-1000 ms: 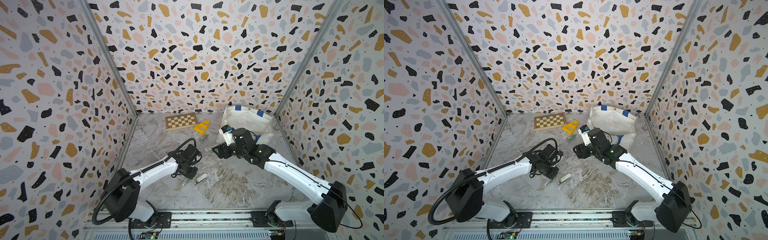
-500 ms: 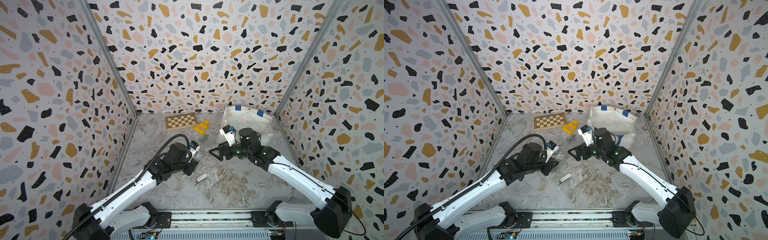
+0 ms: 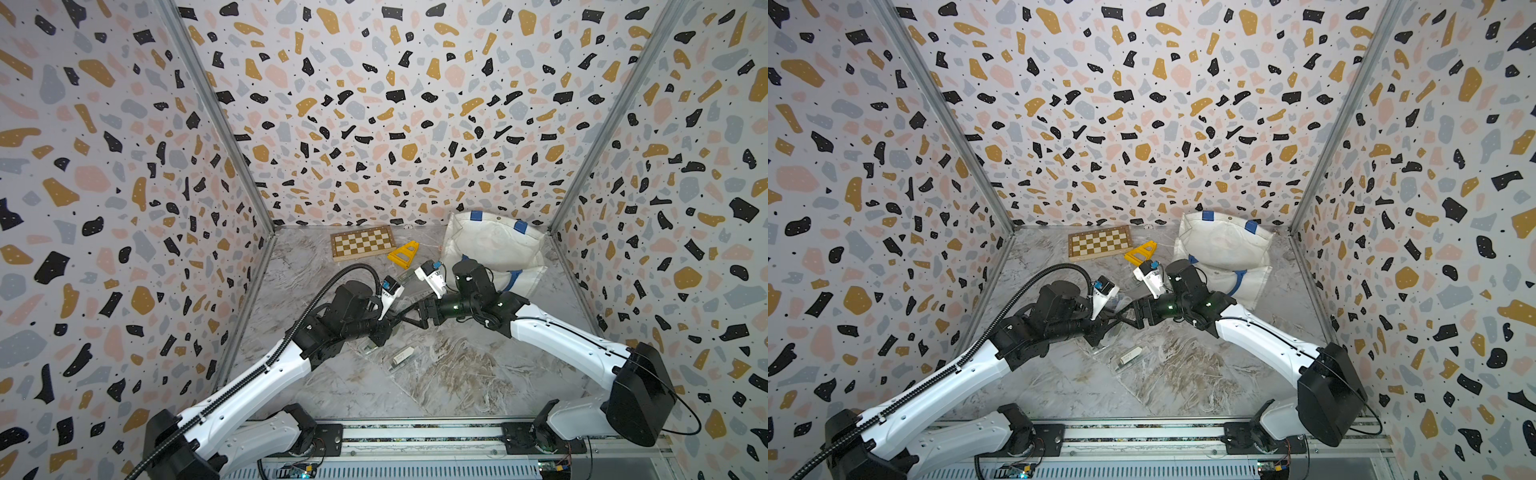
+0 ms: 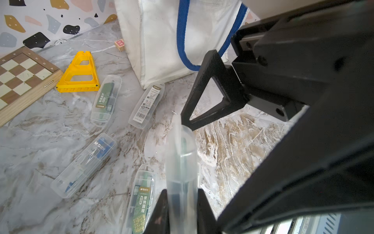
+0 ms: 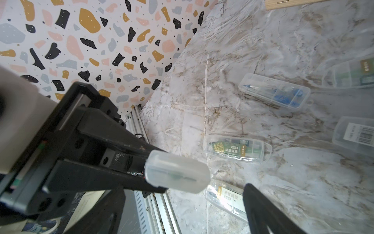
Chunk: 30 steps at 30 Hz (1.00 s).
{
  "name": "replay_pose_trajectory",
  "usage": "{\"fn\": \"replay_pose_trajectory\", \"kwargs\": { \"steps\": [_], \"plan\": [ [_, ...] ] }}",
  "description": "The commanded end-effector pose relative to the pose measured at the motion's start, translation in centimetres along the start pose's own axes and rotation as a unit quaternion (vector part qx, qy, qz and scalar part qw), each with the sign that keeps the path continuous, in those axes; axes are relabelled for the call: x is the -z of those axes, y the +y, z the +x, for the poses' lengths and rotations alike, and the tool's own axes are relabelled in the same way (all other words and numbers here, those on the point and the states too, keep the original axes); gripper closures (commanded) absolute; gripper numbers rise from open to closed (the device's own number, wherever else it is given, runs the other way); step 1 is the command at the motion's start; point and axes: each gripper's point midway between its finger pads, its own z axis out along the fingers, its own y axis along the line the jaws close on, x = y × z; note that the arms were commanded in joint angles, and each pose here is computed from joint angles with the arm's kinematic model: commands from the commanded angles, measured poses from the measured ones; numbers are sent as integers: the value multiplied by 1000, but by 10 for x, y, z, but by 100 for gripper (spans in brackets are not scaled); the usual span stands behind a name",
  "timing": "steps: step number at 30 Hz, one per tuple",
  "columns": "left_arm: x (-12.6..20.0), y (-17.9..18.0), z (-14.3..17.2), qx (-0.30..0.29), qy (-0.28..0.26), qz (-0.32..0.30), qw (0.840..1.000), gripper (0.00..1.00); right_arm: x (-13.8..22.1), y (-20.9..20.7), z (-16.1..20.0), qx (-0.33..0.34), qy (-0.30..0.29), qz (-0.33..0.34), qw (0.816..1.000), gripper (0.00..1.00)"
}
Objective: Put the compass set into the canvas bag
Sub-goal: Place the compass set in the canvas bag.
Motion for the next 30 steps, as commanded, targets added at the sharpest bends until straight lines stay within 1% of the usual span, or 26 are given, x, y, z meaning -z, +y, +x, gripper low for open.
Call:
{"fn": "replay_pose_trajectory", "kwargs": {
  "steps": [1,5,7,9,11,13,16,17,18,21,25,26,27,28,30],
  "plan": [
    [8,-9,-31,-25,-46,17,998,100,0,22,-15,11,-17,-37,999,14],
    [6,-8,-31,-26,-45,16,999,100,-6,20,-15,1,-12,-42,999,25],
    [6,-8,-32,-27,-48,15,998,100,-7,19,-15,-3,-12,-40,999,28],
    [6,-8,-32,-28,-48,16,998,100,-9,17,-15,-8,-12,-41,999,34],
    [5,-8,-32,-29,-48,15,998,100,-11,16,-16,-10,-12,-41,999,38],
    [4,-9,-31,-30,-46,17,998,100,-12,16,-18,-14,-15,-40,999,37],
    [3,-8,-30,-29,-46,15,998,100,-11,17,-22,-21,-21,-43,999,29],
    [3,-7,-30,-29,-46,15,998,100,-11,18,-24,-23,-24,-44,998,28],
    [2,-7,-30,-29,-46,14,998,100,-11,19,-25,-25,-27,-46,998,30],
    [2,-3,-30,-26,-46,3,999,100,-11,19,-25,-25,-24,-41,999,38],
    [2,2,-31,-26,-49,-12,998,100,-12,12,-21,-23,-19,-19,999,49],
    [2,2,-33,-25,-50,-11,998,100,-12,11,-21,-23,-20,-18,999,54],
    [2,1,-33,-26,-51,-9,998,100,-13,11,-21,-23,-19,-18,999,61],
    [1,0,-34,-26,-51,-7,998,100,-13,11,-21,-23,-19,-18,999,65],
    [0,0,-35,-26,-49,-5,998,97,-13,10,-22,-22,-20,-15,999,74]
  ]
}}
